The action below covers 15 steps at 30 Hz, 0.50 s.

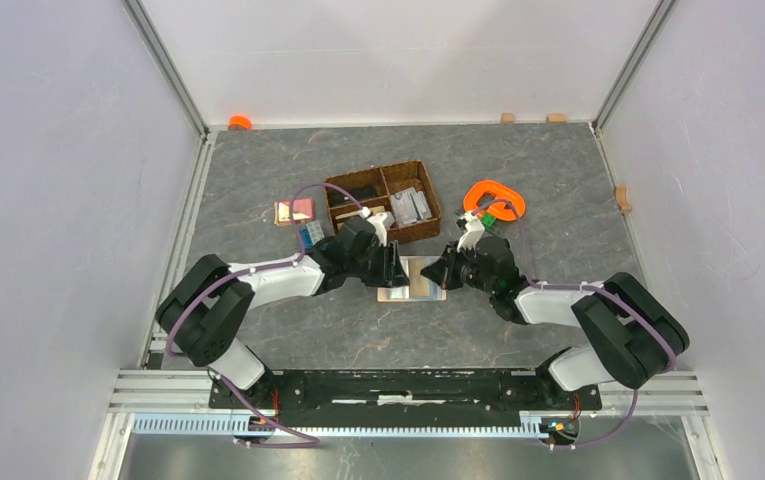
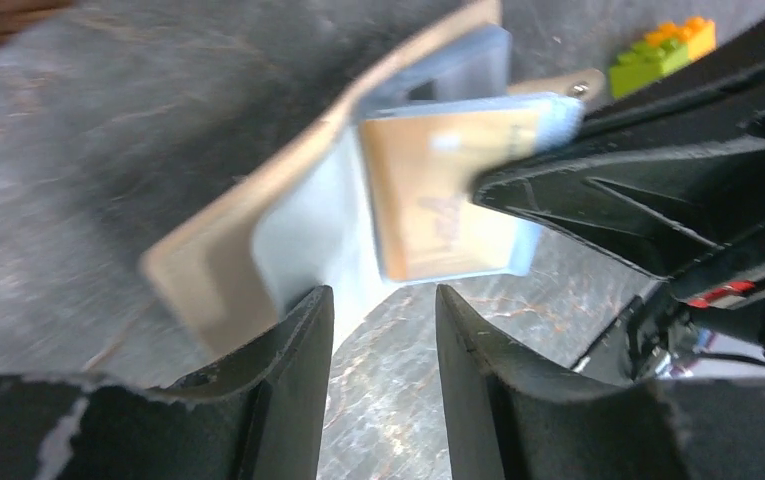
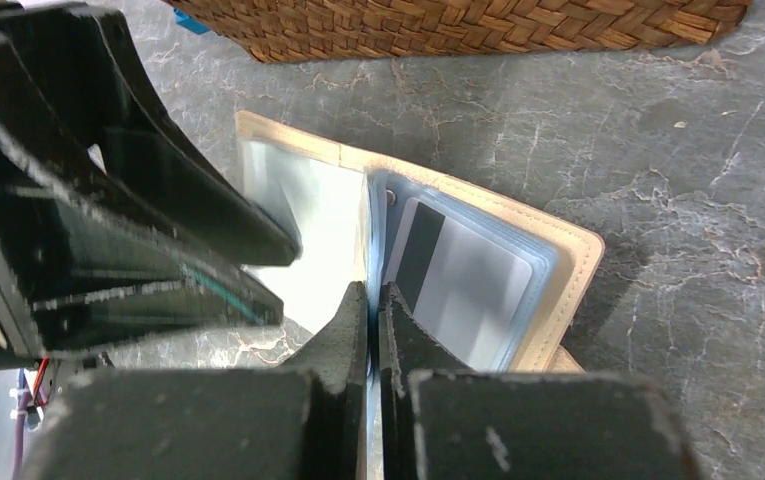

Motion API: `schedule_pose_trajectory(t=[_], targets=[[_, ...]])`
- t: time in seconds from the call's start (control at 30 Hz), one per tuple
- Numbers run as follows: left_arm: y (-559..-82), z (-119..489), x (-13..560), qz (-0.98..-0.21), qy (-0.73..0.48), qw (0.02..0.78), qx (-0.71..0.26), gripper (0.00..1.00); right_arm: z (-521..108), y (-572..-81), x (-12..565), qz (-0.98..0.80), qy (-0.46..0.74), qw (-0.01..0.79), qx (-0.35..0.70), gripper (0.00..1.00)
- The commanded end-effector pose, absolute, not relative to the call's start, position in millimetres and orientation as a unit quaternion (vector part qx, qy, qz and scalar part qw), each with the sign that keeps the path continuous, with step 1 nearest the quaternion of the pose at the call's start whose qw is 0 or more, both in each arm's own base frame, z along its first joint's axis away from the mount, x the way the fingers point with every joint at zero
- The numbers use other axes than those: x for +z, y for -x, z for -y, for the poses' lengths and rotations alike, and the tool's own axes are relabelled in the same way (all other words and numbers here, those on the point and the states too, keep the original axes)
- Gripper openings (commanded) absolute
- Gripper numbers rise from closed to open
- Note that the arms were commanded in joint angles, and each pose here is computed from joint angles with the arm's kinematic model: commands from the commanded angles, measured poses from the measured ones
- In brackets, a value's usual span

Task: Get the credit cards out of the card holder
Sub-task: Remove the credit card from the card holder.

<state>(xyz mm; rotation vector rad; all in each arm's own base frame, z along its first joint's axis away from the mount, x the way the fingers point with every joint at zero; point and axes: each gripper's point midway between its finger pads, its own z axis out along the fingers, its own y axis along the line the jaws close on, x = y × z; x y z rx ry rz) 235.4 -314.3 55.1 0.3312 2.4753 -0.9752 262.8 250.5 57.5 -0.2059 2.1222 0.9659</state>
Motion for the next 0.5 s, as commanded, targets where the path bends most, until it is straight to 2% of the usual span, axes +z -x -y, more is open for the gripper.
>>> schedule_pose_trajectory(t=[0.0,0.13,0.17,0.27,0.47], targets=[[-254.2,288.0,71.6,-0.903,-0.086,0.288,-0.307,0.49,-253.4,-256.6,57.7,-0.827,0.126,0.385,0.389,0.00],[-262.9,263.8,78.3,-0.906,-0.061,0.322,-0.266,0.49,-251.1,-255.2,66.2,-0.819,0.126,0.392,0.399,0.00],[-263.4,261.1,79.0,-0.906,-0.058,0.325,-0.265,0.53,-250.6,-254.5,68.8,-0.817,0.126,0.394,0.402,0.00],[-263.8,258.8,79.6,-0.905,-0.053,0.325,-0.269,0.72,-248.3,-253.2,76.5,-0.810,0.127,0.403,0.407,0.00],[-259.0,271.2,72.9,-0.907,-0.074,0.296,-0.291,0.79,-246.2,-249.5,85.9,-0.800,0.128,0.409,0.420,0.00]])
